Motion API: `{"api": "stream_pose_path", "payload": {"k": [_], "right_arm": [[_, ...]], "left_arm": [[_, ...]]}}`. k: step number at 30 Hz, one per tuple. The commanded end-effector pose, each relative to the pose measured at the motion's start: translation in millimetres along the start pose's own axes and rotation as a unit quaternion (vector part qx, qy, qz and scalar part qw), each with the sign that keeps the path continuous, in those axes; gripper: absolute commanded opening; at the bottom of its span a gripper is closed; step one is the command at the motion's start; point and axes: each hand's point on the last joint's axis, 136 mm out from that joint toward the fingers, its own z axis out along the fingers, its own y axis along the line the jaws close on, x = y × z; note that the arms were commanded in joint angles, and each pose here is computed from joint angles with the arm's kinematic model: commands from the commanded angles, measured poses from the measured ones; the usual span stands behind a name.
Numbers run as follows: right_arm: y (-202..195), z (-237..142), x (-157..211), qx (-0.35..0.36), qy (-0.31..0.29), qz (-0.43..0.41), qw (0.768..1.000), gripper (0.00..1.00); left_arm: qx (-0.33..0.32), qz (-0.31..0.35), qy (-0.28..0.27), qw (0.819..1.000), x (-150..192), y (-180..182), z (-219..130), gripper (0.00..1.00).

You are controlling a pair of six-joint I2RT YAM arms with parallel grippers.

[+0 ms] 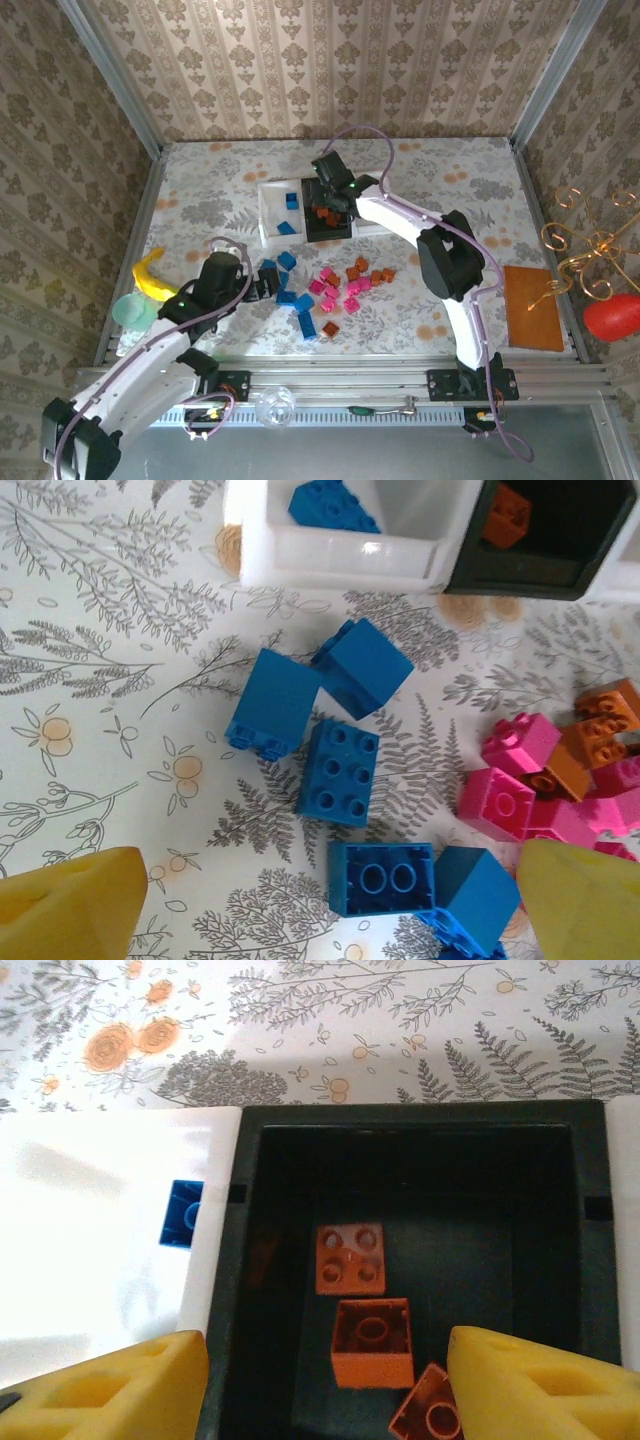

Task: Sort the legos into containers by color
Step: Place the lego in the container, then pick up the lego from the middle-left of the table.

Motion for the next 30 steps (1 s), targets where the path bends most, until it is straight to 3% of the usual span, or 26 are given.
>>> {"api": "stream_pose_path", "payload": {"k": [1,5,9,17,30], "right_arm": [[13.8,-43.5,-13.6,-0.031,-0.028,-0.007,0.999,0.67],[14.6,-64.4,4.9,-0.044,-0.031,-0.006,0.999,0.68],[8.7,-80.7,21.0,-0.054,-0.033,0.008,0.998,0.68],[-7.8,-96.6,38.3,-0.044,-0.037,0.018,0.998,0.68],[-18.2,-101.8,45.0,-0.031,-0.04,0.021,0.999,0.69]], "left_arm": [[0.005,-0.004,0.02,1.0,-0.4,-2.1,12.5,0.89],[-0.02,0.017,0.041,0.999,-7.4,-1.0,36.3,0.86],[-0.046,0.044,0.049,0.997,-18.3,-0.2,57.2,0.76],[-0.113,0.09,0.069,0.987,-27.7,12.6,79.8,0.71],[-0.131,0.108,0.094,0.981,-19.1,20.3,111.9,0.6]]}}
